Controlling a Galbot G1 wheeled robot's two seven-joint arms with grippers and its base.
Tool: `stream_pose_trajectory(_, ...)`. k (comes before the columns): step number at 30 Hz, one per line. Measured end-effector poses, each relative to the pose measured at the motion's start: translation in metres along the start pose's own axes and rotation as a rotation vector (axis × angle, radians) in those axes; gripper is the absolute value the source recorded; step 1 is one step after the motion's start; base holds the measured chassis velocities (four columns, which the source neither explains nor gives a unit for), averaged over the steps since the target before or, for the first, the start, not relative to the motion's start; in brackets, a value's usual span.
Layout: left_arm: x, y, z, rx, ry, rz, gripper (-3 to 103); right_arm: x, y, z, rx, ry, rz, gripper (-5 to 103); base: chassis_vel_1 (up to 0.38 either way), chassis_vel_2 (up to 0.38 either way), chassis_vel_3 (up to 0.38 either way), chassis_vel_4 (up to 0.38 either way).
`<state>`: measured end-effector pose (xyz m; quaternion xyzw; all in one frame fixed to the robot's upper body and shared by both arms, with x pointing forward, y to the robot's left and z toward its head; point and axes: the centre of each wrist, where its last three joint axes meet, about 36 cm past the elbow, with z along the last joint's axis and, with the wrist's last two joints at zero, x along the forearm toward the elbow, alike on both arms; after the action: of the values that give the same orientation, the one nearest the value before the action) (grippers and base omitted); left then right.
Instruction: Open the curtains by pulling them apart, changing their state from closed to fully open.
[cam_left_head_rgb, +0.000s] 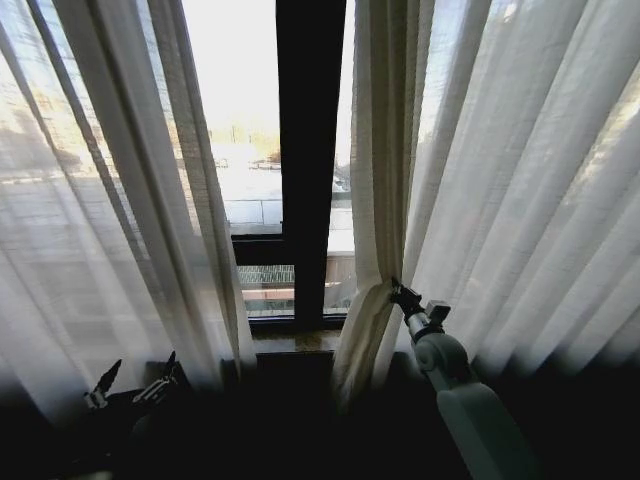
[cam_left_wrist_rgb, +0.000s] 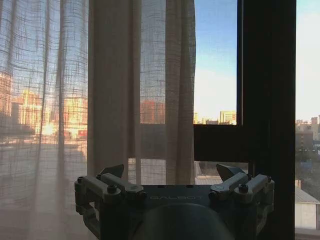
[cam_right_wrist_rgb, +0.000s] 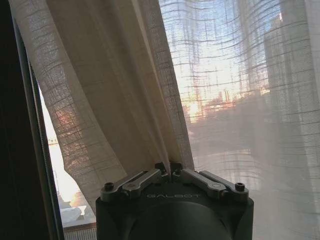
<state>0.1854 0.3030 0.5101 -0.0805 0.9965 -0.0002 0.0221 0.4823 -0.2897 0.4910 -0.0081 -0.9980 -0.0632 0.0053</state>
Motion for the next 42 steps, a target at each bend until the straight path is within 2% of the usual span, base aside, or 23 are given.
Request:
stream_pose_trajectory(18, 0.002, 0.002, 0.0, -0.006, -0.009, 0.017, 100, 0.006, -0.016, -0.003, 0.004, -0.007, 0.038, 0, -0.335, -0.37, 0.329, 0.367)
stream_pose_trajectory(42, 0.0, 0.002, -0.001, 0.0, -0.001, 0.017, 100, 0.009, -0.018, -0.002, 0.007, -0.005, 0.037, 0, -0.34, -0.371, 0.334, 0.377)
